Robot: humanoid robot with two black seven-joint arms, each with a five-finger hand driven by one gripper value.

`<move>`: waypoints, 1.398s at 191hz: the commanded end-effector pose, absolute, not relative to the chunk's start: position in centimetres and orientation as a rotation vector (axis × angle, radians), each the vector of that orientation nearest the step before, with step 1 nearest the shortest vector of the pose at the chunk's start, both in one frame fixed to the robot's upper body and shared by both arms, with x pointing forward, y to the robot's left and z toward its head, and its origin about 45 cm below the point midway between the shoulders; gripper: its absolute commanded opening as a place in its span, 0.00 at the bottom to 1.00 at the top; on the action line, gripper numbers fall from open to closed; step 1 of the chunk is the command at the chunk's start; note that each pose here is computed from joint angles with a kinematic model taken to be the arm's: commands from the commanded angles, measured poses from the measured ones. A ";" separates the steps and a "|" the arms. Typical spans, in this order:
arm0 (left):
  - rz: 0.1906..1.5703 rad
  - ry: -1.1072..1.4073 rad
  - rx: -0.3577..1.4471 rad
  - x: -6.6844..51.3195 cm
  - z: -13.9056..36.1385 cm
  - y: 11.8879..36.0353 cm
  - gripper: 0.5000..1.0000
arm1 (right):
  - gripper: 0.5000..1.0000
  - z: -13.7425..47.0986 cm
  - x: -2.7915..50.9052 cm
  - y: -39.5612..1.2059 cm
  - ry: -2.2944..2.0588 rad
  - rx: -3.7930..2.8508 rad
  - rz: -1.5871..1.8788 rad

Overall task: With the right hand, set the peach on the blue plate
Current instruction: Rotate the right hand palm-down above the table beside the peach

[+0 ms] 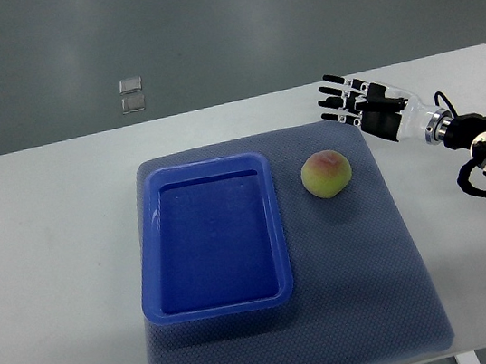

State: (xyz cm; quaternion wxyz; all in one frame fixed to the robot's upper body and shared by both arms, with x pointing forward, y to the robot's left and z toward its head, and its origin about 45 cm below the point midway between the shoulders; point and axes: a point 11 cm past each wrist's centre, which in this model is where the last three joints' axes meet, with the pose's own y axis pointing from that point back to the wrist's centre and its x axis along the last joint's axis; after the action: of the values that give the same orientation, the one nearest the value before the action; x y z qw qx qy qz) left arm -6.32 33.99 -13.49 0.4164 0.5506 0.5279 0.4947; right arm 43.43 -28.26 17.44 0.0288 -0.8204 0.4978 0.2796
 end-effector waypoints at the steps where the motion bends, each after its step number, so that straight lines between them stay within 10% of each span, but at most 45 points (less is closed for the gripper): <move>1: 1.240 1.328 1.381 -6.3 -13.5 33.9 1.00 | 0.86 17.5 43.5 -28.3 1.541 -2.522 0.863; 267: 1.248 1.317 1.386 -6.3 -13.5 34.2 1.00 | 0.85 21.8 43.1 -31.8 1.536 -2.777 0.535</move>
State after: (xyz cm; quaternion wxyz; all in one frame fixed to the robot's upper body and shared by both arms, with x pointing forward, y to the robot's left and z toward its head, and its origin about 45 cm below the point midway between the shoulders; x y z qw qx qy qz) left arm -6.27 34.13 -13.48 0.4158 0.5516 0.5250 0.4973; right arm 43.12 -30.99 21.35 -0.0255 -0.8583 0.4755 0.1910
